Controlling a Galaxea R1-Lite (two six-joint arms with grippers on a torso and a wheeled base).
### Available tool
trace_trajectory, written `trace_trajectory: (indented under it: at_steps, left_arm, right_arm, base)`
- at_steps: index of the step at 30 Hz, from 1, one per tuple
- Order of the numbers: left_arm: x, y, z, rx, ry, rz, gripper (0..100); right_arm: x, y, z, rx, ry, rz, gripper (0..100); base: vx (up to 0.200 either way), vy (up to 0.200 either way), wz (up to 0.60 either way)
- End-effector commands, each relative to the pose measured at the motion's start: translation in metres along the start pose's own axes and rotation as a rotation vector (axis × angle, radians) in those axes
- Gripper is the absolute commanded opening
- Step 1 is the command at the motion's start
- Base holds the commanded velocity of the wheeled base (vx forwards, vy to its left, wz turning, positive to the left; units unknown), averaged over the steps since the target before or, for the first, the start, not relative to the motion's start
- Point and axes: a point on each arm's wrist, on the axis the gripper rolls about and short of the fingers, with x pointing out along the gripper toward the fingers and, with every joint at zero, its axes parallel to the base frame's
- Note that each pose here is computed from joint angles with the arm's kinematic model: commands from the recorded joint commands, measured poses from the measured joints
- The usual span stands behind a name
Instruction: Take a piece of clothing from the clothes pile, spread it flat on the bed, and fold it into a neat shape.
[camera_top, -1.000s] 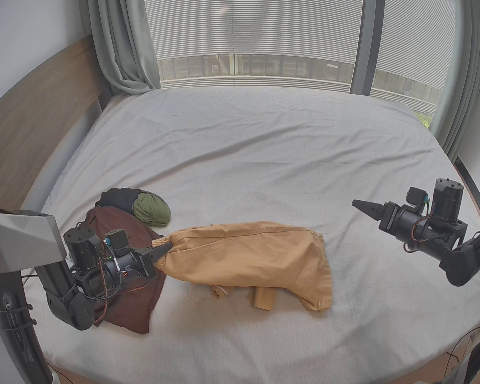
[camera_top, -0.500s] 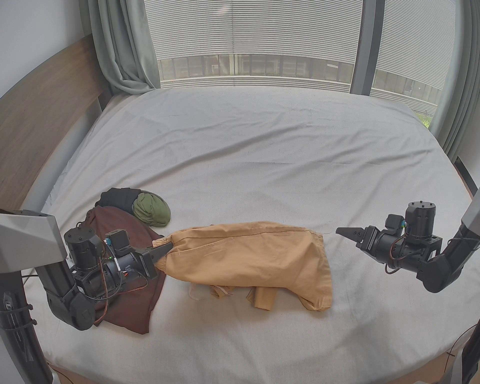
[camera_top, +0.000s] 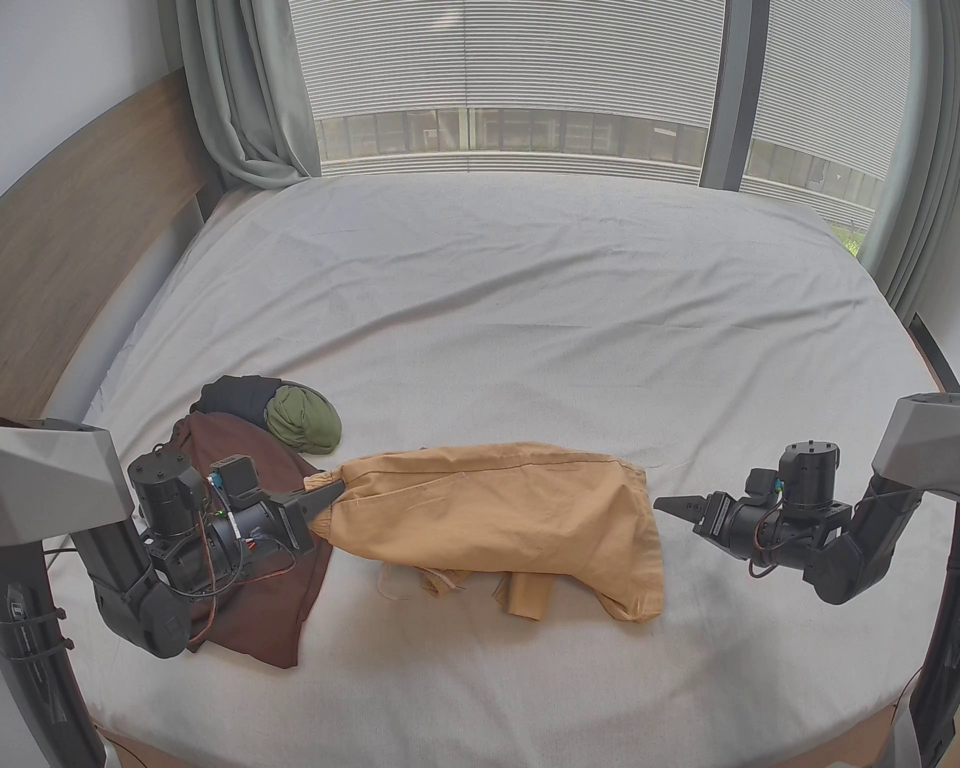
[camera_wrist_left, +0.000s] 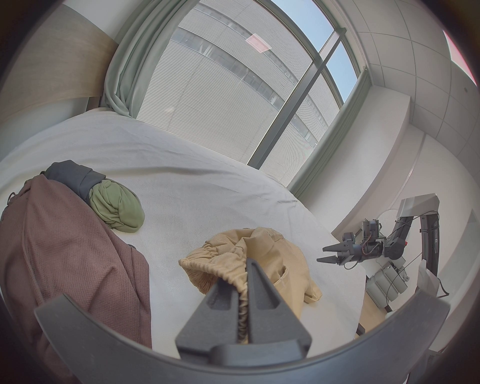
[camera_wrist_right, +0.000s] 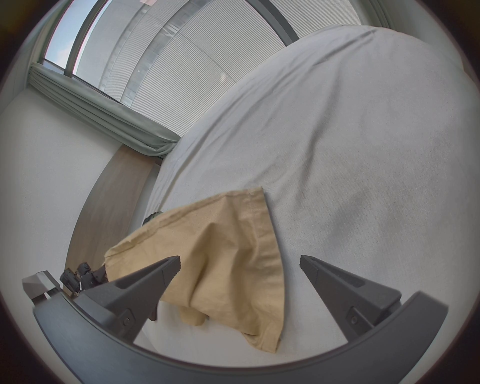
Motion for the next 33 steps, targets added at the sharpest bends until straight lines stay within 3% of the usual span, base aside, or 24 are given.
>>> trace_trajectory:
  at_steps: [1, 10, 18, 32, 33]
  left_arm:
    - [0.001, 0.000, 0.000, -0.002, -0.001, 0.000, 0]
    - [0.001, 0.000, 0.000, -0.002, -0.001, 0.000, 0]
    - [0.001, 0.000, 0.000, -0.001, 0.000, -0.001, 0]
    - [0.001, 0.000, 0.000, -0.001, 0.001, -0.003, 0]
    - [0.001, 0.000, 0.000, -0.001, 0.000, -0.001, 0]
  right_arm:
    - [0.013, -0.018, -0.017, 0.027, 0.060, -0.039, 100]
    - [0.024, -0.026, -0.030, 0.045, 0.110, -0.051, 100]
    - [0.032, -0.021, -0.035, 0.090, 0.073, -0.005, 100]
    - [0.039, -0.017, -0.044, 0.090, 0.091, 0.010, 100]
    - [0.040, -0.017, -0.044, 0.089, 0.090, 0.011, 0]
  base:
    - [0.000, 0.000, 0.00]
    - [0.000, 0.000, 0.00]
    - [0.000, 0.000, 0.00]
    - [0.000, 0.000, 0.00]
    - [0.000, 0.000, 0.00]
